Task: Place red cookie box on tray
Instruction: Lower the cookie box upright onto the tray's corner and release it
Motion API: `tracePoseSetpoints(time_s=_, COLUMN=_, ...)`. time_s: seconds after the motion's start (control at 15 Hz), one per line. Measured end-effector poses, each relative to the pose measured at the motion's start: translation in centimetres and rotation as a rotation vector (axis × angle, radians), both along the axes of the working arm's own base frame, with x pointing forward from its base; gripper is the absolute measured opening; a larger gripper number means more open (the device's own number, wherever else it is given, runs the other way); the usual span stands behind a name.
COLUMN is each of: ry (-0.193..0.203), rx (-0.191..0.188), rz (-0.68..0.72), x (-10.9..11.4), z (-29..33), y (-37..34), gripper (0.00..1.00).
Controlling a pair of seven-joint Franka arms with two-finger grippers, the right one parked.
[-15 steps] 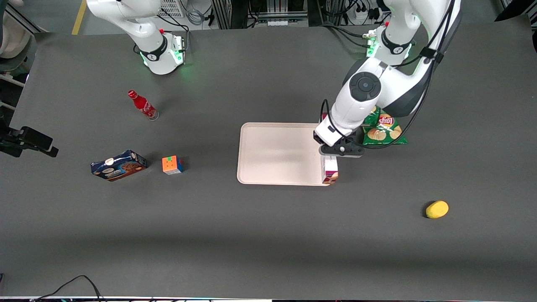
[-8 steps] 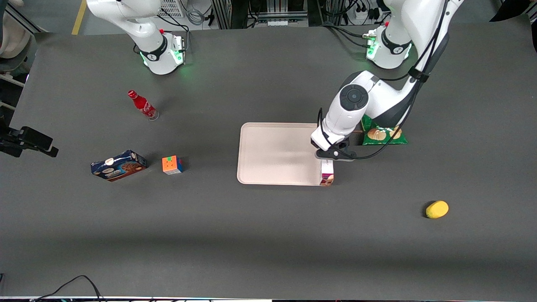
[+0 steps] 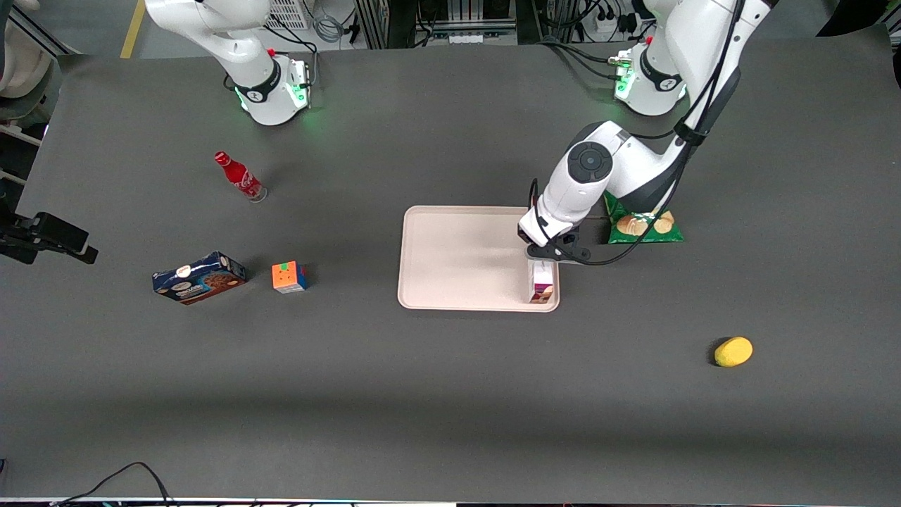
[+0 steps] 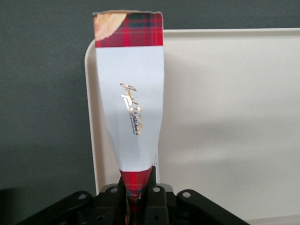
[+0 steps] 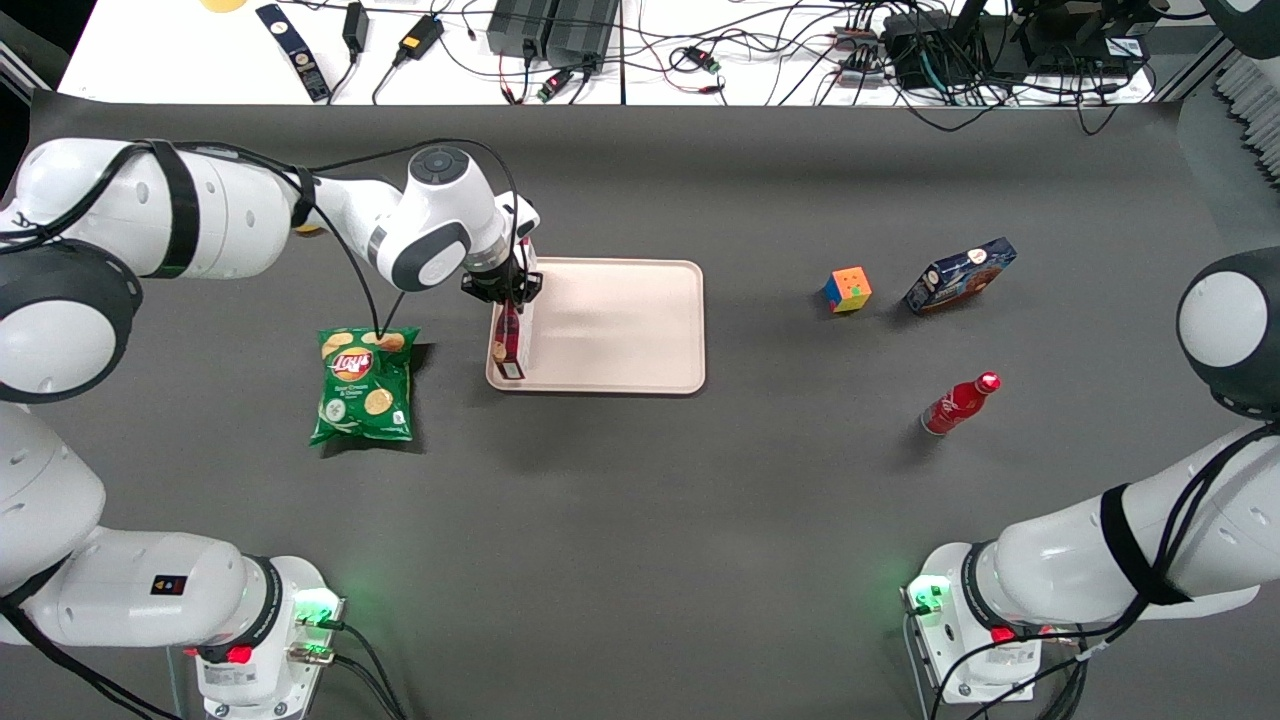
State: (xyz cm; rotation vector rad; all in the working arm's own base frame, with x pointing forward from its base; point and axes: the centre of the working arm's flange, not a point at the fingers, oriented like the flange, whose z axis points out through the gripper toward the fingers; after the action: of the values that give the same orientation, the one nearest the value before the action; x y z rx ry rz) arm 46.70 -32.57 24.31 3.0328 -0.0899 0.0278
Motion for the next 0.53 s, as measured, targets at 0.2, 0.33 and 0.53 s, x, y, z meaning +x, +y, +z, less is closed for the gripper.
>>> tracePoseSetpoints(time_s=0.2, ry=0.01, rx=-0.01, rz=0.008, x=-0.12, z=-0.88, y=-0.07, gripper=0.15)
tracePoseSetpoints(time_s=0.33, ry=0.012, rx=-0.011, rz=0.009, x=-0.14, z=-1.05, y=-0.08, gripper=0.15)
tracePoseSetpoints(time_s=0.53, ry=0.005, rx=-0.005, rz=-0.004, x=-0.16, z=-1.08, y=-0.11, gripper=0.15)
